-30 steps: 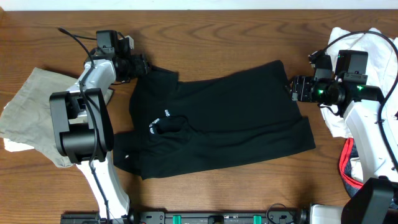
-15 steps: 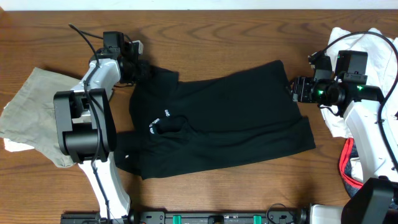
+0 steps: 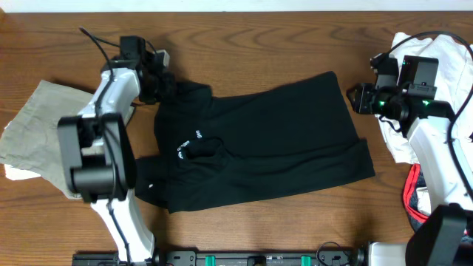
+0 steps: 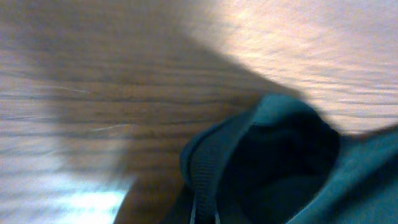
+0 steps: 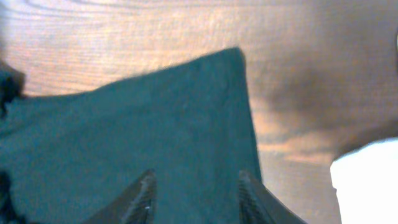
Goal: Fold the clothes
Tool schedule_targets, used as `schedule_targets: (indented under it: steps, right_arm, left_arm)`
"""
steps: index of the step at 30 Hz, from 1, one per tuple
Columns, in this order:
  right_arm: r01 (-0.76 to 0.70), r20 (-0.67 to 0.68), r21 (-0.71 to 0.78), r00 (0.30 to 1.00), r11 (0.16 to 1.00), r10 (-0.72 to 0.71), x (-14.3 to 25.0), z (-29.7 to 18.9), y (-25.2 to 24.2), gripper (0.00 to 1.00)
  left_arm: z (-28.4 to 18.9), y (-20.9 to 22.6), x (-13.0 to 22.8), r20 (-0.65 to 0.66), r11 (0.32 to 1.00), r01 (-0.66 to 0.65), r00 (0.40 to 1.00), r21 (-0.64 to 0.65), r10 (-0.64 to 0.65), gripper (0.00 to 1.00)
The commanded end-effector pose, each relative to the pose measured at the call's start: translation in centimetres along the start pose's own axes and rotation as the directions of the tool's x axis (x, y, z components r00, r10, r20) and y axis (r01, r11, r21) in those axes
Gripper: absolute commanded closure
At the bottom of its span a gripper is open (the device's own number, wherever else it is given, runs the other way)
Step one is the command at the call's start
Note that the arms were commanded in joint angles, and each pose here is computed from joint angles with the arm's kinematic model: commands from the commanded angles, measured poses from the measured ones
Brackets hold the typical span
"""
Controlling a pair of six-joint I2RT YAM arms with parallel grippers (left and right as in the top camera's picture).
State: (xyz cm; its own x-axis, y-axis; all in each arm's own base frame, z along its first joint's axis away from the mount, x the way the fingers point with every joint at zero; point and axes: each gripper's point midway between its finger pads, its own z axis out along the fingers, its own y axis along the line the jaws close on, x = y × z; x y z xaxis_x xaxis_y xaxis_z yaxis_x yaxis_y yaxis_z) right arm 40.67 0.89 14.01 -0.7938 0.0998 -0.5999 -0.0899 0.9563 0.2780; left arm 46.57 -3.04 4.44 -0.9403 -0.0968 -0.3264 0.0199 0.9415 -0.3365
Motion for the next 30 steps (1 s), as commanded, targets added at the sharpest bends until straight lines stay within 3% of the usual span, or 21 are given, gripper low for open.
schedule_targets:
  steps: [1,3,8,13,23,30]
  right_arm:
    - [0.004,-0.006,0.005,1.0,1.0,-0.004,0.0,2.0,-0.3,0.48]
    - [0.005,0.001,-0.004,1.0,1.0,-0.005,-0.2,3.4,-0.6,0.45]
    - [-0.003,0.012,-0.052,1.0,0.999,0.003,-0.2,7.7,-1.4,0.27]
    - [-0.012,-0.015,-0.09,1.0,0.996,0.011,-0.1,11.9,-2.1,0.14]
    - [0.023,-0.038,-0.164,0.999,0.986,-0.03,-1.9,18.0,-0.4,0.13]
    - [0.017,-0.072,-0.125,0.997,0.992,-0.026,-0.9,20.4,-1.0,0.14]
  left_arm:
    - [-5.8,-2.3,-2.6,0.126,0.999,-0.042,0.991,0.005,0.041,0.94]
    - [-7.8,-3.0,-2.8,0.151,0.999,-0.05,0.987,0.005,0.049,0.94]
    - [-11.3,-4.3,-3.2,0.212,0.999,-0.041,0.977,0.011,0.038,0.94]
    - [-11.8,-4.5,-2.8,0.204,0.999,-0.04,0.978,0.011,0.037,0.94]
    - [-11.6,-4.5,-2.2,0.18,0.999,-0.031,0.983,0.011,0.029,0.94]
    - [-11.6,-4.5,-2.2,0.179,0.999,-0.032,0.983,0.011,0.029,0.94]
